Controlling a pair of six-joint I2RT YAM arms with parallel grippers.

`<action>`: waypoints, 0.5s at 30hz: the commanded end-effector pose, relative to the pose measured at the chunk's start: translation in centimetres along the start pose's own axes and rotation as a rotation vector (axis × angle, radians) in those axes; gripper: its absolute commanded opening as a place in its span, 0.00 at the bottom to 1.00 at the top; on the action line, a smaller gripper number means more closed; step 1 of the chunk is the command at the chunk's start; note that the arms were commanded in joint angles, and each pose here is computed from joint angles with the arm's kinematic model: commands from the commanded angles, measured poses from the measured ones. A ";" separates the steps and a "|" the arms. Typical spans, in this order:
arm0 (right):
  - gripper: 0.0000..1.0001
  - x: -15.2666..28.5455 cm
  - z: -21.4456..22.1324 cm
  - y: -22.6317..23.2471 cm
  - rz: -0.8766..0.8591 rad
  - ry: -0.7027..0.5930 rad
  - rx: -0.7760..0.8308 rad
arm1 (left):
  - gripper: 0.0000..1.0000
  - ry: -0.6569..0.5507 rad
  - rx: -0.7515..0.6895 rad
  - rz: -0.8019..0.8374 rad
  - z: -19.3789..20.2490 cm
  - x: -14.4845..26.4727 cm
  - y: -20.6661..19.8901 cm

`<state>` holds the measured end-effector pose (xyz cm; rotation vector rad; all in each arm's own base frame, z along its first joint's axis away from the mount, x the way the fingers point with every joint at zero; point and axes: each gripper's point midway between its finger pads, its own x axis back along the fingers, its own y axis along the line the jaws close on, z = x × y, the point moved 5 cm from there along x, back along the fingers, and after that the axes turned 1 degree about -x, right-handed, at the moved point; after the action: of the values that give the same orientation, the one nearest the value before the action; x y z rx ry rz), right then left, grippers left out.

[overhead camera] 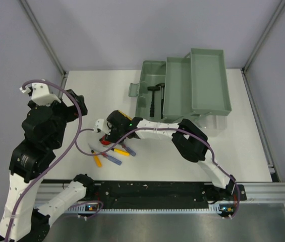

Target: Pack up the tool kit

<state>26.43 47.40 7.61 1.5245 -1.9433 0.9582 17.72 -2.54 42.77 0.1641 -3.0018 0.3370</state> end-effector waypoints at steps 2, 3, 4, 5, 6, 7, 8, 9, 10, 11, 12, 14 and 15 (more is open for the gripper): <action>0.49 -0.5 -1.5 -0.1 0.079 -0.067 0.017 | 0.99 0.010 -0.025 0.012 0.4 -0.6 -0.3; 0.45 -0.3 -1.7 -0.1 0.083 -0.080 0.019 | 0.99 0.010 -0.027 0.012 0.4 -0.6 -0.3; 0.43 -0.1 -1.7 -0.1 0.087 -0.088 0.019 | 0.99 0.010 -0.029 0.010 0.4 -0.6 -0.3; 0.40 0.2 -2.0 -0.1 0.090 -0.099 0.020 | 0.99 0.010 -0.030 0.008 0.4 -0.6 -0.3; 0.38 0.7 -2.3 -0.2 0.095 -0.111 0.021 | 0.99 0.008 -0.030 0.007 0.4 -0.6 -0.3; 0.35 1.1 -2.6 -0.2 0.100 -0.124 0.021 | 0.99 0.010 -0.031 0.005 0.5 -0.7 -0.3; 0.33 1.5 -2.8 -0.2 0.104 -0.135 0.018 | 0.99 0.009 -0.031 0.007 0.5 -0.7 -0.3; 0.32 1.9 -3.2 -0.3 0.108 -0.148 0.018 | 0.99 0.012 -0.031 0.007 0.6 -0.8 -0.3; 0.31 2.5 -3.6 -0.3 0.113 -0.164 0.013 | 0.99 0.013 -0.029 0.010 0.6 -0.8 -0.4; 0.29 2.9 -3.9 -0.4 0.118 -0.177 0.010 | 0.99 0.012 -0.026 0.009 0.6 -0.8 -0.4; 0.28 3.4 -4.1 -0.5 0.122 -0.187 0.008 | 0.98 0.014 -0.026 0.012 0.7 -0.8 -0.4; 0.24 4.2 -4.8 -0.7 0.133 -0.214 -0.003 | 0.99 0.014 -0.023 0.013 0.7 -0.8 -0.5; 0.23 4.7 -5.2 -0.7 0.137 -0.229 -0.008 | 0.99 0.013 -0.022 0.014 0.6 -0.8 -0.5</action>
<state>25.76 47.65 8.28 1.5275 -2.0651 0.9564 18.14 -2.83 41.78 0.1546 -2.9742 0.3002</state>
